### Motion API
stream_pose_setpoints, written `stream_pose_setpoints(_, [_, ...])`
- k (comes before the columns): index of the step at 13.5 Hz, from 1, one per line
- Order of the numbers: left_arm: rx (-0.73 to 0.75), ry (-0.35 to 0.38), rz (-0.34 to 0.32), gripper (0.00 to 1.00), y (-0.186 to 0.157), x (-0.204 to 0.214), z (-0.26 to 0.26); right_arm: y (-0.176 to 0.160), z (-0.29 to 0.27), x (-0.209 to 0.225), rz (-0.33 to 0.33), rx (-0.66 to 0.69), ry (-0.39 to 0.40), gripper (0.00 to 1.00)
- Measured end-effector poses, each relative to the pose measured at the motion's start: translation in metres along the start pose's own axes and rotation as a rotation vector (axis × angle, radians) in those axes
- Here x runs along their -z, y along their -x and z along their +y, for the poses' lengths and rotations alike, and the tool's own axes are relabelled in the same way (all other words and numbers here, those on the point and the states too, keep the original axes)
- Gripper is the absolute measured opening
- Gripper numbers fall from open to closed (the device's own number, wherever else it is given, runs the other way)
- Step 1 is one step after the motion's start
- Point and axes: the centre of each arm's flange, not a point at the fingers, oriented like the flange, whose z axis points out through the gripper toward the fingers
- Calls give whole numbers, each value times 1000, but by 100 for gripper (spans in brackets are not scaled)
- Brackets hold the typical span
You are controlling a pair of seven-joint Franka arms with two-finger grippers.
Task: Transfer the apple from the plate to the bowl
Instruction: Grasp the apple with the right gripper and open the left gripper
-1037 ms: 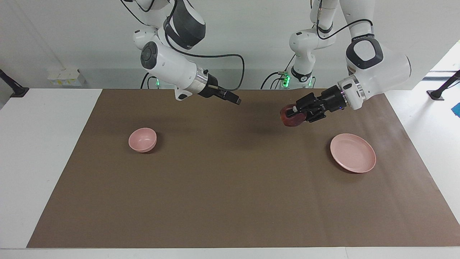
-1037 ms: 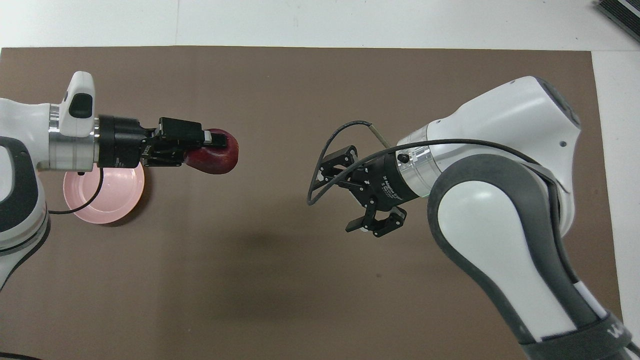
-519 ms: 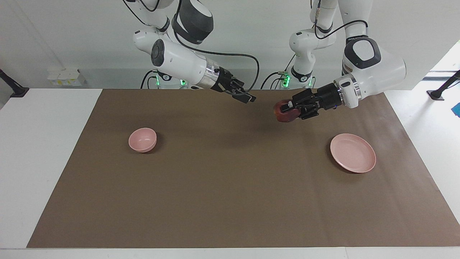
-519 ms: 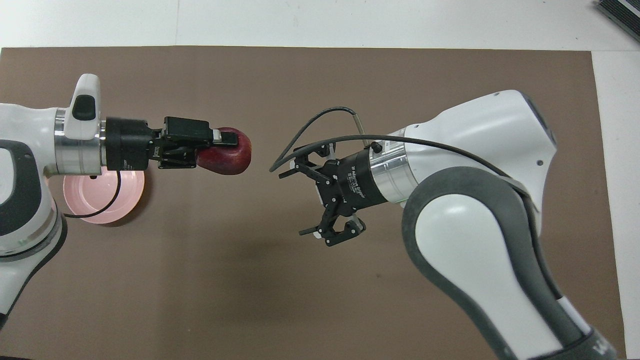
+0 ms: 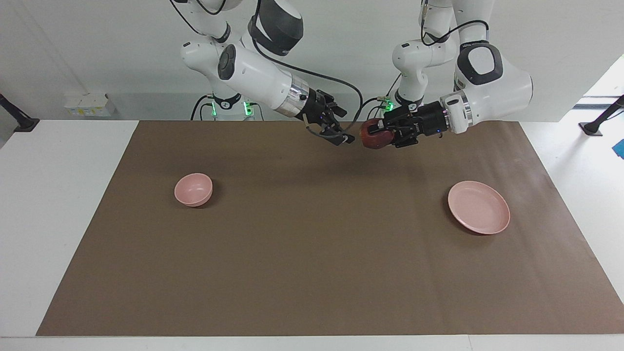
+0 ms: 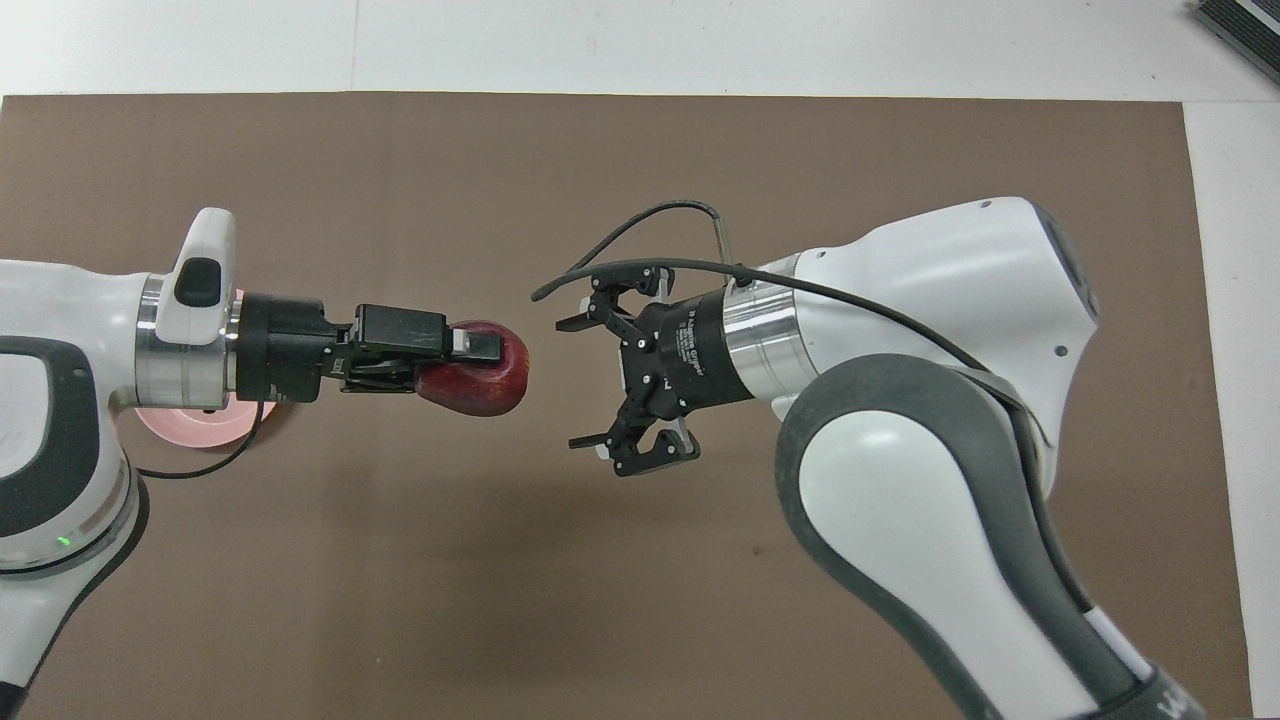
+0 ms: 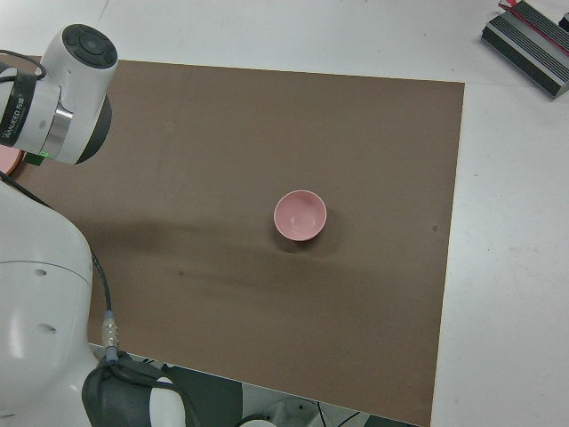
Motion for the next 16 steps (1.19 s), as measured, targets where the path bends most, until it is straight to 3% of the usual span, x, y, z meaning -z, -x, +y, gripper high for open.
stream_pose_setpoints(4, [-10,-1,-15,70,4,-9,3,-5,-13,0,-1,-64,-93,100])
stream_pose_setpoints(16, [-53,-39,66,70,5,-38,20,13,2,-35,5,-37,-52,100])
